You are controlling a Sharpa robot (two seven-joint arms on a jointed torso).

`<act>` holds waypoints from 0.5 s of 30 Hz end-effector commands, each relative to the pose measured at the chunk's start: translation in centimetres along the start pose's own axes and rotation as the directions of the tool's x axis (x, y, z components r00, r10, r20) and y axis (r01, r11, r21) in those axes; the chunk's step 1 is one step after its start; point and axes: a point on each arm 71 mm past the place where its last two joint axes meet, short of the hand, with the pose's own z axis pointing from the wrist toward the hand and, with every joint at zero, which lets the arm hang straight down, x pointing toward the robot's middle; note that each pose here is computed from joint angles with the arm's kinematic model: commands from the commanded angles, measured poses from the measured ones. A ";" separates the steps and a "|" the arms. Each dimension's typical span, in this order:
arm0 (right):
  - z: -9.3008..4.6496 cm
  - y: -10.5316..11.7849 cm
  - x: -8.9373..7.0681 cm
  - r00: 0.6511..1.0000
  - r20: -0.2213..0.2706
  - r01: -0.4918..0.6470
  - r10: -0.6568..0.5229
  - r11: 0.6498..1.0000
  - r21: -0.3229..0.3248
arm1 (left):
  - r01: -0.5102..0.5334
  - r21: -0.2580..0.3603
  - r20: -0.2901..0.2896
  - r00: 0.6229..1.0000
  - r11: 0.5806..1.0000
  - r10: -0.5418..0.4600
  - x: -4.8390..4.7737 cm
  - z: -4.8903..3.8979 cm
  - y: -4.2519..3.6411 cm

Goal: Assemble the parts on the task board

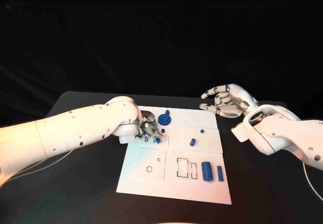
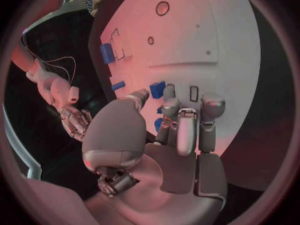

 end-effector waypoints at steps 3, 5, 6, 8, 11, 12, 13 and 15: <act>0.1 0.0 0.2 1.000 -0.027 0.008 -0.008 1.000 0.003 | 0.003 0.004 -0.029 1.000 1.000 -0.003 0.20 -0.01 -0.09; 0.1 0.0 0.2 0.999 -0.029 0.014 -0.014 1.000 0.005 | 0.010 0.007 -0.038 0.999 1.000 -0.010 0.28 -0.03 -0.12; 0.1 0.0 0.2 0.999 -0.029 0.016 -0.016 1.000 0.006 | 0.013 0.008 -0.041 0.999 1.000 -0.012 0.31 -0.04 -0.12; 0.1 -0.1 0.3 0.999 -0.029 0.022 -0.021 1.000 0.011 | 0.020 0.009 -0.048 0.999 1.000 -0.020 0.36 -0.06 -0.11; 0.2 -0.1 0.3 0.999 -0.028 0.027 -0.027 0.999 0.017 | 0.036 0.011 -0.057 0.998 0.999 -0.035 0.42 -0.09 -0.03; 0.2 -0.2 0.3 0.999 -0.027 0.029 -0.029 0.999 0.021 | 0.045 0.011 -0.059 0.997 0.999 -0.044 0.43 -0.11 0.03; 0.2 -0.2 0.3 0.999 -0.027 0.030 -0.029 0.999 0.022 | 0.049 0.012 -0.059 0.997 0.999 -0.049 0.43 -0.12 0.07; 0.3 -0.3 0.3 0.999 -0.025 0.032 -0.031 0.999 0.029 | 0.065 0.012 -0.060 0.996 0.998 -0.064 0.40 -0.14 0.19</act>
